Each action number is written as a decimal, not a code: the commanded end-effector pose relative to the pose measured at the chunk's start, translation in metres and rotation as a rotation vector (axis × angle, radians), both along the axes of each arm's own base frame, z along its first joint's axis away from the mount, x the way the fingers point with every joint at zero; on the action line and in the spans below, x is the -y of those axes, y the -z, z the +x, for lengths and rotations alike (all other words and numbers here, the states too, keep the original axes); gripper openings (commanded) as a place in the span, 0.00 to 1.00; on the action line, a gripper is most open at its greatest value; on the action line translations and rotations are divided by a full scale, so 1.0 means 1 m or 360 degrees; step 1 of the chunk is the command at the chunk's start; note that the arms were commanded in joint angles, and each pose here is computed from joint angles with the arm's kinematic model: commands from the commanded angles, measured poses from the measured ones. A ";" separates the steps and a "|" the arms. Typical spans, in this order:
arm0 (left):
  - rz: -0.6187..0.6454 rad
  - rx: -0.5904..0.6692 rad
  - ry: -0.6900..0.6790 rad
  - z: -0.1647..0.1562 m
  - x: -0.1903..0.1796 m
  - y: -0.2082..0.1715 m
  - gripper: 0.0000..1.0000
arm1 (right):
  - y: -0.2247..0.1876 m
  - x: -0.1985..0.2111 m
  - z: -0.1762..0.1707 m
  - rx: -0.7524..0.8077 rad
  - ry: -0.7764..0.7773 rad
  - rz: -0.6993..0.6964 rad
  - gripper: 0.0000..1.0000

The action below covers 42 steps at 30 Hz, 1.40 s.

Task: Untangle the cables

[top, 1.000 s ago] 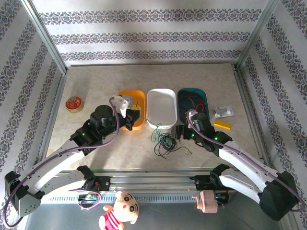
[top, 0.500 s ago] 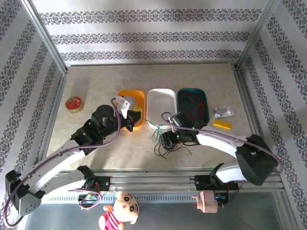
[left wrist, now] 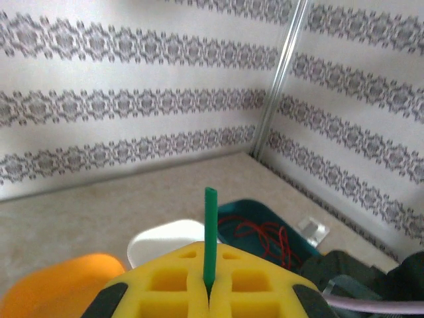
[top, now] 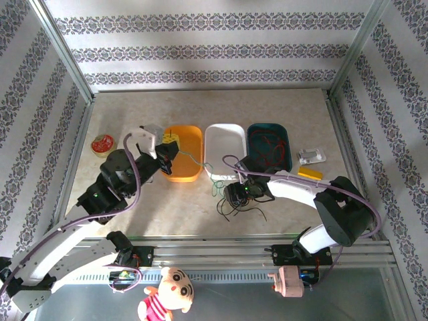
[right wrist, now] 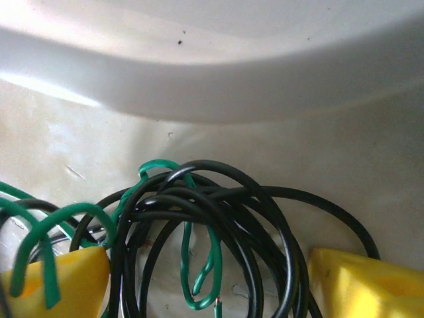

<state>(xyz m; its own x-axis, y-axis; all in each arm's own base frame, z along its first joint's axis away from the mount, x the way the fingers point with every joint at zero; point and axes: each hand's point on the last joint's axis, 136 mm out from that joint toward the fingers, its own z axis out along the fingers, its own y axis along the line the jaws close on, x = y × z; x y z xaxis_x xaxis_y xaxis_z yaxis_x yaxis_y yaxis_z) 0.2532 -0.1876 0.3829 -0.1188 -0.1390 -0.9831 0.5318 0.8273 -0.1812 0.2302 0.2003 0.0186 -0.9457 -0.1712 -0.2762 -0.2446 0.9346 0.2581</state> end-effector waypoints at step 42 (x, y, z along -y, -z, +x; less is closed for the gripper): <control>0.0359 -0.0446 0.0413 0.011 0.075 0.100 0.00 | -0.076 0.042 -0.001 0.0634 0.0192 0.0176 0.81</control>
<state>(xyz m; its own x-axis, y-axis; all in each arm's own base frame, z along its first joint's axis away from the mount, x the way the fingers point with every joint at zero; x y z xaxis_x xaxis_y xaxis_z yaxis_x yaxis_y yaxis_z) 0.2667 -0.2641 0.2840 -0.3838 0.1541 -0.9105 0.6960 0.6963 -0.1755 0.2266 0.1614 0.0925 -0.8009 -0.0128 -0.5987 -0.2308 0.9292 0.2888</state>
